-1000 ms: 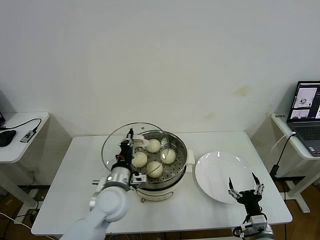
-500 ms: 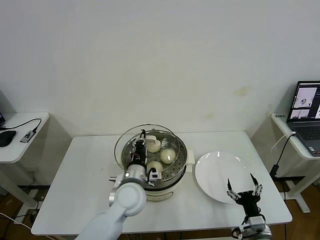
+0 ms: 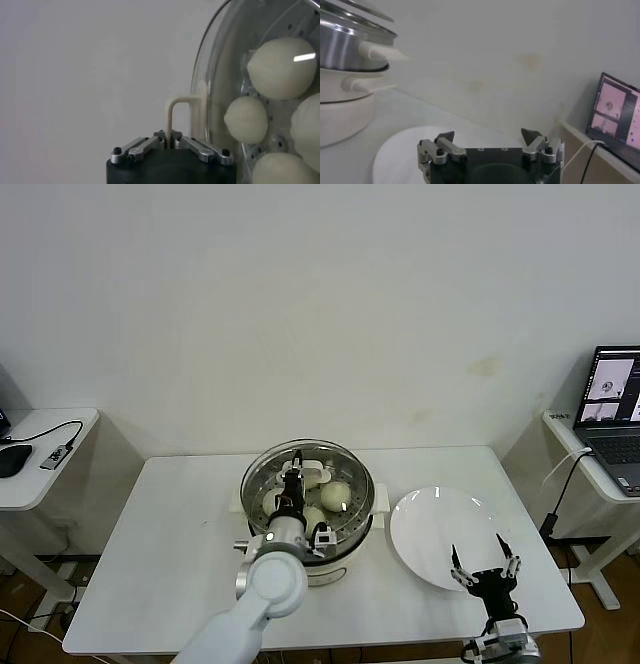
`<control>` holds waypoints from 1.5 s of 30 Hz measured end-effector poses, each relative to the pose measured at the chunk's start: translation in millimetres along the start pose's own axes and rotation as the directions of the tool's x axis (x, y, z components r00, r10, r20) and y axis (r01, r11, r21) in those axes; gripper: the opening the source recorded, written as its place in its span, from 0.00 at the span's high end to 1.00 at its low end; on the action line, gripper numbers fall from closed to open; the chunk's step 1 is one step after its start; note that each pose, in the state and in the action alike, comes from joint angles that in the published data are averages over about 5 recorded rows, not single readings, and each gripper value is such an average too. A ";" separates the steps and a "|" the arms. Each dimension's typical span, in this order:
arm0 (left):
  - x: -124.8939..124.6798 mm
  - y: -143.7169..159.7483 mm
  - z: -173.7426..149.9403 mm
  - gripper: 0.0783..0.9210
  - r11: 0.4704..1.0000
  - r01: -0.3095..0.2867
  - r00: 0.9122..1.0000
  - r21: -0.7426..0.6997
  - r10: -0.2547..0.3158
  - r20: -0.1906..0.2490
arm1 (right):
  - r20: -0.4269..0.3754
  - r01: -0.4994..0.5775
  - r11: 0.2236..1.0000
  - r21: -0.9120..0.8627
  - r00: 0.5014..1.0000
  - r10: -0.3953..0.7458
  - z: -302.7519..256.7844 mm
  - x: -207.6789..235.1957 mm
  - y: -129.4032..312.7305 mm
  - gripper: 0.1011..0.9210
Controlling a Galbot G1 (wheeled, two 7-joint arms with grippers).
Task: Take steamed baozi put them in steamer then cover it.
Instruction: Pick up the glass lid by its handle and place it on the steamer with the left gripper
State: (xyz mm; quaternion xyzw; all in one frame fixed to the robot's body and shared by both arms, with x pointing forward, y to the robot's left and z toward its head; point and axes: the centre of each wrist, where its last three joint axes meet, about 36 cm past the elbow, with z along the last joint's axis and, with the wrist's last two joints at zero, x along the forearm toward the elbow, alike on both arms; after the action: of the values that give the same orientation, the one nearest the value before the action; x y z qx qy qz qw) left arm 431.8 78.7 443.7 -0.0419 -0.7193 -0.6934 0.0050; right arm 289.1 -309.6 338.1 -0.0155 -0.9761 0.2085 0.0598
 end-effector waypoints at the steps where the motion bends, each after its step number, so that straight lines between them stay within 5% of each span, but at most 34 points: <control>1: 0.7 -0.9 -1.2 0.93 1.000 -0.002 1.000 0.001 0.002 0.001 | 0.000 0.001 1.000 0.000 1.000 -0.001 0.2 0.0 0.2 0.12; 28: 5.9 -13.0 -11.6 0.91 1.000 -0.010 1.000 -0.012 0.011 0.008 | -0.012 0.024 1.000 -0.003 1.000 -0.024 4.9 0.3 4.2 0.12; 45: 41.2 -1.4 4.0 0.34 1.000 0.011 0.999 0.030 -0.012 0.040 | -0.026 0.038 0.999 0.004 0.999 -0.038 6.9 7.9 6.4 0.12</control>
State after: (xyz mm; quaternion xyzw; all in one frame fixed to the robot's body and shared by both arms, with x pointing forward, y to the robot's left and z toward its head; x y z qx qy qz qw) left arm 390.8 84.8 444.9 -0.0516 -0.7295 -0.6819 -0.0128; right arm 280.5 -306.1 330.1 0.0004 -0.9748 0.2095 0.0763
